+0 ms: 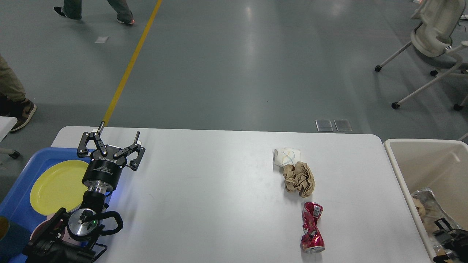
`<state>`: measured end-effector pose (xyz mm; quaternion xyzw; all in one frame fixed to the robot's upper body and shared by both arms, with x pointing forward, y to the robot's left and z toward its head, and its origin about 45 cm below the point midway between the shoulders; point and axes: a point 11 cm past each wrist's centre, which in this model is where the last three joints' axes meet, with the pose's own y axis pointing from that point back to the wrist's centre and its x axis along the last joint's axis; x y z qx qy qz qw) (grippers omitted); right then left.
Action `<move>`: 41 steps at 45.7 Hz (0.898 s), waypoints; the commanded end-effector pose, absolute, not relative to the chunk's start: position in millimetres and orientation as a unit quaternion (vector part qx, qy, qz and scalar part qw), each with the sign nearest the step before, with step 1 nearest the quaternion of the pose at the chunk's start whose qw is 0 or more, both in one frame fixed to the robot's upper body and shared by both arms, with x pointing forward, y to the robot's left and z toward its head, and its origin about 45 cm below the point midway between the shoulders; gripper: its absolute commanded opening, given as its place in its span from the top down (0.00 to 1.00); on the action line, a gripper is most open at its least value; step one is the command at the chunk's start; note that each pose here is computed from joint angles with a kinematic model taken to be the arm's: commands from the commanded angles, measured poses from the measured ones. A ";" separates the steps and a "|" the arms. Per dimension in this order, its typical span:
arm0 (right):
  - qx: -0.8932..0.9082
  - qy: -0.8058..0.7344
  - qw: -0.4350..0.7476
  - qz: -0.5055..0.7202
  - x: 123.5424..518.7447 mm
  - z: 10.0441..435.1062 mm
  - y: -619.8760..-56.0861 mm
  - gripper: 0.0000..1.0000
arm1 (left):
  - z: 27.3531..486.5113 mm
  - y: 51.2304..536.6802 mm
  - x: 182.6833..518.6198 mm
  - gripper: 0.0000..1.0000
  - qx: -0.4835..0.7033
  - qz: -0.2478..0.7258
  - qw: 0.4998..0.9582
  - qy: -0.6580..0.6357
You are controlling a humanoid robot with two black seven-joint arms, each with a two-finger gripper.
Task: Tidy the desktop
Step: 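Release the foil tray in the bin and withdraw the right gripper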
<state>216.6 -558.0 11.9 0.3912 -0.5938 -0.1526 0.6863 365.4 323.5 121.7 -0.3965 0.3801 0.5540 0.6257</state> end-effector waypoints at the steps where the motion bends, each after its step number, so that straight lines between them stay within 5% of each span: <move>1: 0.387 -0.598 0.686 -0.148 217.9 14.3 -560.0 0.10 | 121.7 323.4 365.5 0.04 -0.396 0.554 0.626 0.380; 7: 0.388 -0.602 0.683 -0.145 224.3 18.7 -561.1 0.01 | 121.7 323.6 365.5 0.04 -0.397 0.554 0.626 0.380; 41: 0.424 -0.577 0.681 -0.150 260.9 43.2 -551.5 0.00 | 121.9 324.2 365.5 0.04 -0.396 0.554 0.626 0.380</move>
